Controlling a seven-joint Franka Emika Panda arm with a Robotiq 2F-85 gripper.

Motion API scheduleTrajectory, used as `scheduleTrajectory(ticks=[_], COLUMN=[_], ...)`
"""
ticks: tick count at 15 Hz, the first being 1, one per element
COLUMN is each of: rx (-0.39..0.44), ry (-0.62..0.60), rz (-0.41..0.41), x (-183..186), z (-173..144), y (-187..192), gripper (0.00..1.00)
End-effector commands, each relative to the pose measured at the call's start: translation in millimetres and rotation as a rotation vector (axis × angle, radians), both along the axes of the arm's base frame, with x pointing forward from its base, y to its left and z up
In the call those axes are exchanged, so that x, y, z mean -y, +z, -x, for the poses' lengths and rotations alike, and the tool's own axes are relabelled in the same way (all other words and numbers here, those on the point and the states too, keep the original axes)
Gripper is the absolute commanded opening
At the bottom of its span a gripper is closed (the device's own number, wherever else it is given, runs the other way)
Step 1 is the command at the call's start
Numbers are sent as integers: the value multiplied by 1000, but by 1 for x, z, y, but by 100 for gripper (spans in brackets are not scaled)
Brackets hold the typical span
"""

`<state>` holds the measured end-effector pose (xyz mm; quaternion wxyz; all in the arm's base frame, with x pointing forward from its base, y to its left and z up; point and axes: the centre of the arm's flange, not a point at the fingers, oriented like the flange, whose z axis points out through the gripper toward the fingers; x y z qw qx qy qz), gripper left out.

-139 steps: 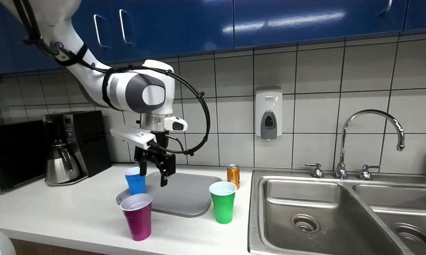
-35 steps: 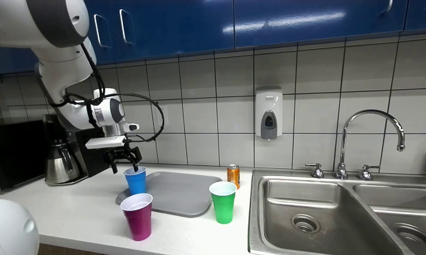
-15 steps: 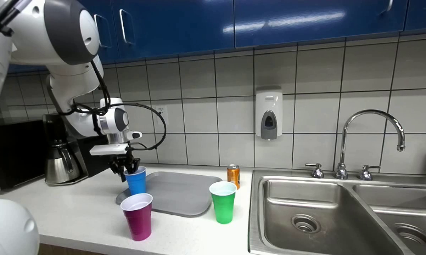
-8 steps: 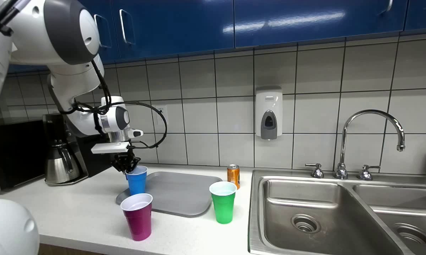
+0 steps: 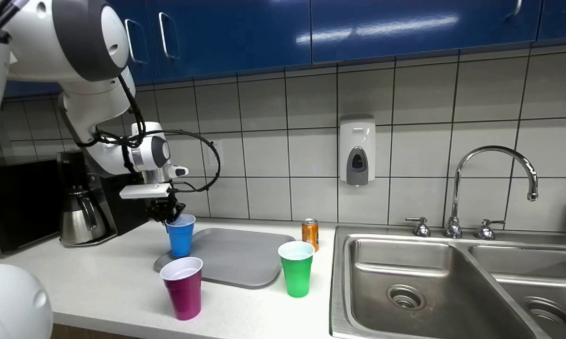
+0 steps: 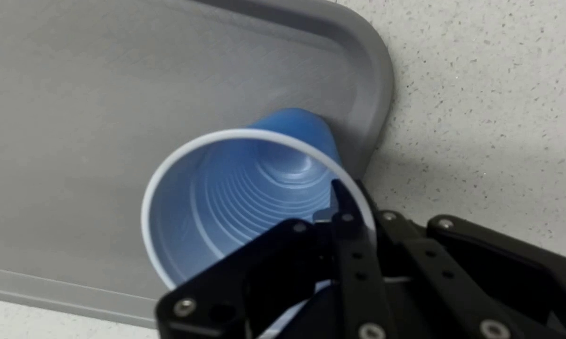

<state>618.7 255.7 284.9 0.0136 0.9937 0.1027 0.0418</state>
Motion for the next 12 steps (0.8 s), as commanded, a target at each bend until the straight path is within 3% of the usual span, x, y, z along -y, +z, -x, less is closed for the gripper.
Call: scheduleTrajectory(ticks=[1,12], rx=[37,32], ry=[46,197], rz=[-12,-48], x=[-5,-72], z=[11,44], y=[23,33], gripper=[1,1])
